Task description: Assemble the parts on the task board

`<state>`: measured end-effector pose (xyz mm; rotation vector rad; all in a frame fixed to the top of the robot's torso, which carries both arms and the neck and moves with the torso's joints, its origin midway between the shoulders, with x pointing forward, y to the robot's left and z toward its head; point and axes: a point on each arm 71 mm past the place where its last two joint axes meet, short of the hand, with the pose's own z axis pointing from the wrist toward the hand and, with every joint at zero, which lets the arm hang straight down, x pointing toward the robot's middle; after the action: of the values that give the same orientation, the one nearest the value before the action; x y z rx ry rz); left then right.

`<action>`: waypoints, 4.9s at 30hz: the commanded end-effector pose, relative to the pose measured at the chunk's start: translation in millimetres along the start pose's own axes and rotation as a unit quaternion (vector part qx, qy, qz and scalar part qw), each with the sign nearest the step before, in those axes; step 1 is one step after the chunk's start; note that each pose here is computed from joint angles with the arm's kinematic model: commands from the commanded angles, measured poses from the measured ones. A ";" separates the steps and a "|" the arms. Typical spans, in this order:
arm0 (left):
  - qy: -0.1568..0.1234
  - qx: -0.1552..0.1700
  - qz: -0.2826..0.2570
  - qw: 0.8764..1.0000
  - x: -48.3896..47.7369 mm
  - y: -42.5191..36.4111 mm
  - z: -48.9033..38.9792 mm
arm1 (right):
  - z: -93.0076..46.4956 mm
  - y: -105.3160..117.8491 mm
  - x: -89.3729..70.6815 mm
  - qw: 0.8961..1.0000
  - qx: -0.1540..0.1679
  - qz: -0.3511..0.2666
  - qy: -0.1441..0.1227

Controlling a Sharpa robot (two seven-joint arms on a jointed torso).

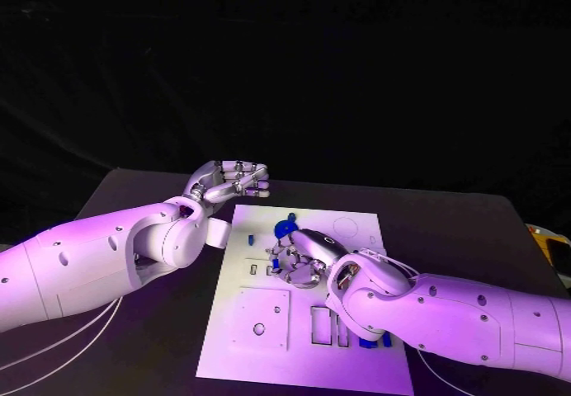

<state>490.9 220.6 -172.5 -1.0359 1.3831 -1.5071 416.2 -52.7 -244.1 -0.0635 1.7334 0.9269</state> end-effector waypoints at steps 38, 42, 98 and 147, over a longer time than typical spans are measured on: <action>0.008 0.001 -0.005 1.000 0.1 -1.2 -1.5 | 1.9 -11.1 10.9 0.999 0.020 -0.035 0.020; 0.008 0.000 -0.005 1.000 -0.5 -1.2 -1.6 | 1.8 -9.5 11.3 0.999 0.017 -0.035 0.019; 0.005 -0.001 -0.003 1.000 -2.8 -0.8 -1.9 | -2.8 -7.2 5.0 1.000 -0.005 0.014 -0.025; 0.002 -0.031 0.013 0.999 -11.5 9.3 -8.8 | -16.3 -17.5 -2.1 0.985 -0.030 0.147 -0.081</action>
<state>487.7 236.0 -182.2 -1.0645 1.4198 -1.4532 413.9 -76.4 -253.4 0.2340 1.6268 1.1340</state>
